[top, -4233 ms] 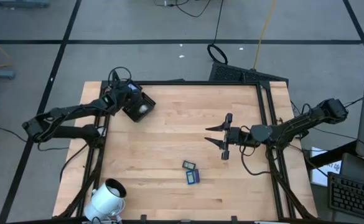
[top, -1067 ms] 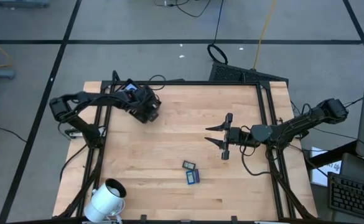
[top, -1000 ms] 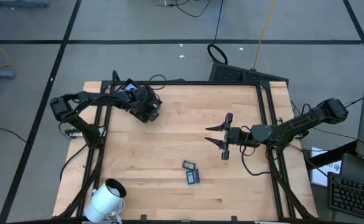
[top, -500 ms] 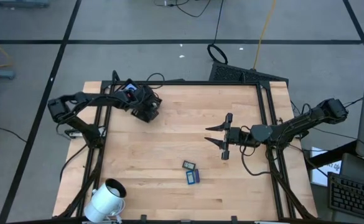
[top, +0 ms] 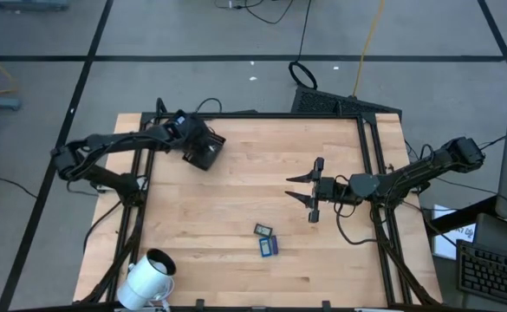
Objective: Pick & Place Office items
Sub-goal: Put the green charger adapter into the top black bin
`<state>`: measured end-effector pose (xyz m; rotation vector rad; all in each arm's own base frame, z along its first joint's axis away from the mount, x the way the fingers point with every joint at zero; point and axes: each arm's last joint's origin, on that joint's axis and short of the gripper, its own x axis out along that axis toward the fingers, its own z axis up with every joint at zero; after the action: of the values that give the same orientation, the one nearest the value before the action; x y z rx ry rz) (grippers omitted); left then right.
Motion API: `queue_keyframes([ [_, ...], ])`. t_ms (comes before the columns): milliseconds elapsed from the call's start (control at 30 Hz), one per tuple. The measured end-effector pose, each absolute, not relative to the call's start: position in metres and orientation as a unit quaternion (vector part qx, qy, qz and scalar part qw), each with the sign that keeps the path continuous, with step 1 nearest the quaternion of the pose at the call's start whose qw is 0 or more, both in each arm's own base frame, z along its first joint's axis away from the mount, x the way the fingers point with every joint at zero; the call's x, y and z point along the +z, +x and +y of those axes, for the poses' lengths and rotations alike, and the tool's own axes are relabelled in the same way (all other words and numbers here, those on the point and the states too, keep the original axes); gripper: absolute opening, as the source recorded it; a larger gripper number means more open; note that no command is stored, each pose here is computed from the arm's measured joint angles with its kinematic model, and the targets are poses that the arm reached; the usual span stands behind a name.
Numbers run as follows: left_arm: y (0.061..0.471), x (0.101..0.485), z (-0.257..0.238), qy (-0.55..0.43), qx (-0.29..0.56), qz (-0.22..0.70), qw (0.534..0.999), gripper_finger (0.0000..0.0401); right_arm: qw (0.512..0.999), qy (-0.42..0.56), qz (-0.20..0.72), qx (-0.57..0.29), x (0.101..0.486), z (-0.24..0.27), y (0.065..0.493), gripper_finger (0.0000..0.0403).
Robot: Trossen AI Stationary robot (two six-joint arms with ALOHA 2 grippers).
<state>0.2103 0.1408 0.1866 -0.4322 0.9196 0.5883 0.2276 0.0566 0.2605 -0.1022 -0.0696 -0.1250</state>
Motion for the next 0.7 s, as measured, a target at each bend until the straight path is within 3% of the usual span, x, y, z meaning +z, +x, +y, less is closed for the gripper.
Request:
queue_keyframes([
  [133,0.213,0.179,0.139,-0.222,0.267,0.448,0.824,0.0112,0.996,-0.051,-0.035,-0.062,0.260,0.057,0.228,0.0155],
  [367,0.217,0.165,0.144,-0.181,0.326,0.475,0.797,0.0215,0.996,-0.051,-0.035,-0.062,0.261,0.057,0.228,0.0155],
  [500,0.220,0.158,0.145,-0.185,0.317,0.484,0.794,0.0240,0.996,-0.051,-0.035,-0.062,0.260,0.057,0.228,0.0155],
  [700,0.225,0.144,0.147,-0.192,0.292,0.500,0.792,0.0243,0.996,-0.051,-0.035,-0.062,0.260,0.057,0.228,0.0155],
])
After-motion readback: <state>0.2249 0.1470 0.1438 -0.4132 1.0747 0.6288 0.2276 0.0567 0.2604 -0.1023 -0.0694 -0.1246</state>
